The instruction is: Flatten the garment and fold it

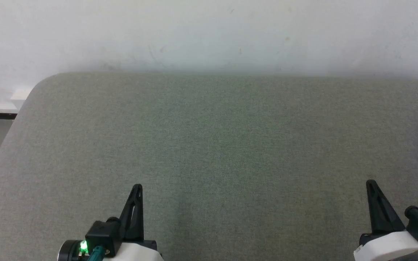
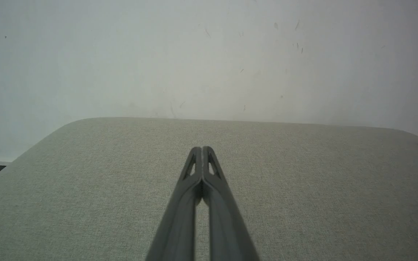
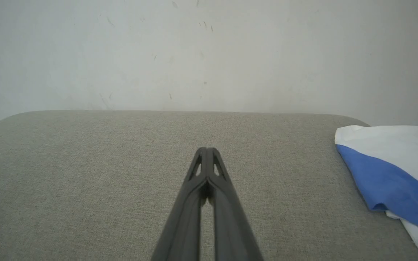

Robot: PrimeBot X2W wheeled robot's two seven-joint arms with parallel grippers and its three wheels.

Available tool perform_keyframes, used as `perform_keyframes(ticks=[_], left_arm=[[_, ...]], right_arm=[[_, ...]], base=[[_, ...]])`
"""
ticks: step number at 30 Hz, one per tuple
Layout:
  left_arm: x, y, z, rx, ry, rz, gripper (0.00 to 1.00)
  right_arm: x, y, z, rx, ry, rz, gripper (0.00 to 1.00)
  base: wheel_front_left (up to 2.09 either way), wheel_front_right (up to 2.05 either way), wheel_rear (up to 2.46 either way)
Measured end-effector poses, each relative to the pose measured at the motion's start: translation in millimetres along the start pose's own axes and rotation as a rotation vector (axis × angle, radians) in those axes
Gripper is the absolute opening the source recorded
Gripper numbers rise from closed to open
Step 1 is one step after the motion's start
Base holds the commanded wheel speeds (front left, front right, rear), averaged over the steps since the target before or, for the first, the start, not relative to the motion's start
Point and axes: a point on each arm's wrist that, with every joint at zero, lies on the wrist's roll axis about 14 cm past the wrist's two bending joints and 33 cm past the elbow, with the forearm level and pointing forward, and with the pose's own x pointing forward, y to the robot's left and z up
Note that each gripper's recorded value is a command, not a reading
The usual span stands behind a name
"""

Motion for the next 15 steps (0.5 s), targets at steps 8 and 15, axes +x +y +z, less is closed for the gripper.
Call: perform_keyframes(ticks=[8,15], left_arm=[[3.7,1.5,1.0,0.009,0.003,-0.001,0.0],[6.6,1.6,1.2,0.013,0.011,-0.004,0.0]], right_arm=[[1.5,2.6,1.2,-0.007,0.003,0.008,0.0],[2.8,5.9,2.4,-0.008,0.005,0.017,0.0]], base=[[0.0,0.0,0.0],[0.0,0.0,0.0]])
